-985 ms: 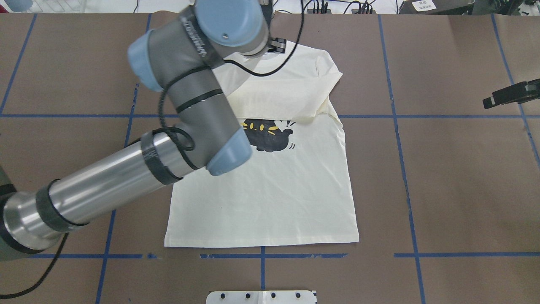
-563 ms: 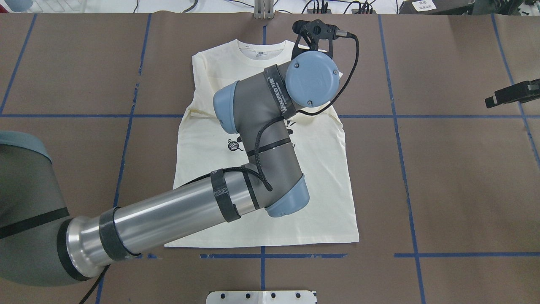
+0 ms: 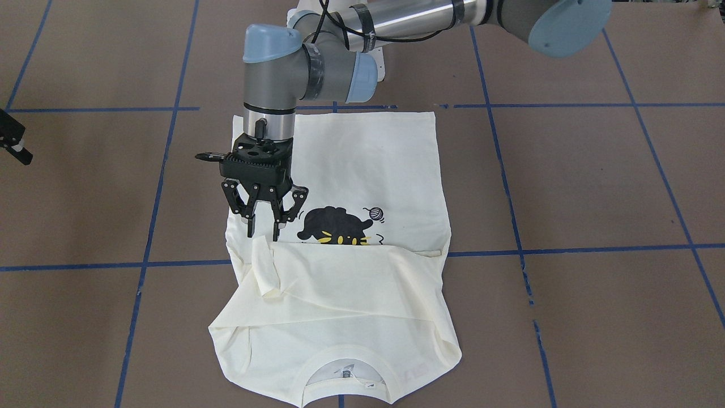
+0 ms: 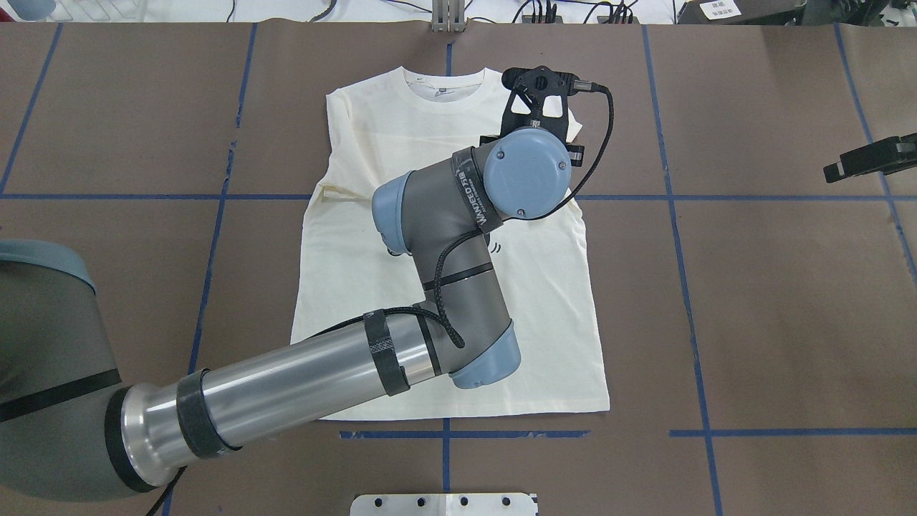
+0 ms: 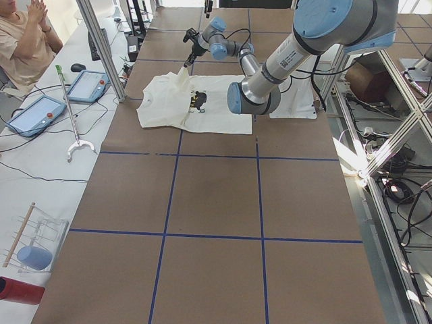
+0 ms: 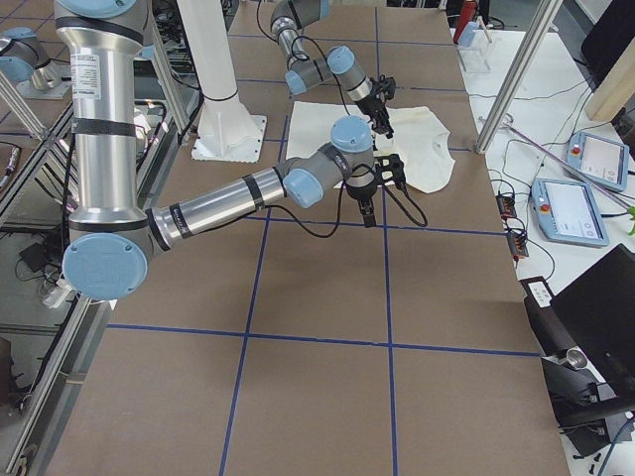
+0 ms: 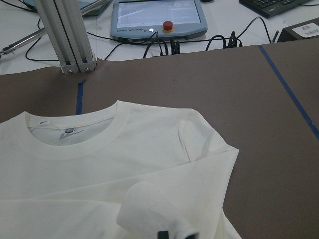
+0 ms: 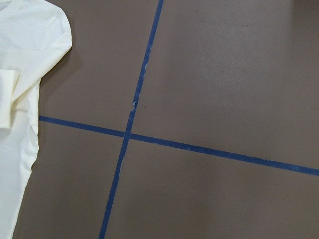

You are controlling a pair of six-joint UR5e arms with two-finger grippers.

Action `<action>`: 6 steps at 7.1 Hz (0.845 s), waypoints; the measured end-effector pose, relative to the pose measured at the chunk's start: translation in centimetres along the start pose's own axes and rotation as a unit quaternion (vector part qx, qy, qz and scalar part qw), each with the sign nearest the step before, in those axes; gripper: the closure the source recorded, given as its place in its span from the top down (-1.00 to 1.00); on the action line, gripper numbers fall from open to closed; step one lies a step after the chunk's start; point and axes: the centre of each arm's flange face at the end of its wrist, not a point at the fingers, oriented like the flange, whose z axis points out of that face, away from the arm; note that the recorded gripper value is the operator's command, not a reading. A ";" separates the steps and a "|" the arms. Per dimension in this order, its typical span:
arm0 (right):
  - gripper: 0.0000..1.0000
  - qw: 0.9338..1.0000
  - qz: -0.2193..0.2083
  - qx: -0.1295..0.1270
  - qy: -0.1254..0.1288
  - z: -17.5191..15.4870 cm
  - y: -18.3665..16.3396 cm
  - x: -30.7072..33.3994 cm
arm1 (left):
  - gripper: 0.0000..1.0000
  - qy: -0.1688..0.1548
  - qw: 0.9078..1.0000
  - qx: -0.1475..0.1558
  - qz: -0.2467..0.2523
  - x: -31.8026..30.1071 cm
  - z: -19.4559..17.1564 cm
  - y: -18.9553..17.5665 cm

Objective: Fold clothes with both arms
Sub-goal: 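Release the sleeve and lift the left gripper while the right gripper approaches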

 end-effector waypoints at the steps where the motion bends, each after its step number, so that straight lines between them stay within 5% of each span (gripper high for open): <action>1: 1.00 1.000 0.000 0.000 -0.001 0.0 -0.1 -0.1 | 1.00 0.016 1.000 -0.006 -0.004 0.1 -0.3 0.0; 4: 1.00 1.000 0.003 0.010 -0.008 -0.3 -1.4 -1.6 | 1.00 0.058 0.994 -0.079 0.047 -3.1 -2.4 -4.0; 6: 1.00 0.999 0.018 0.025 -0.020 -0.1 -4.3 -6.7 | 1.00 0.066 0.987 -0.107 0.101 -11.2 -4.9 -5.8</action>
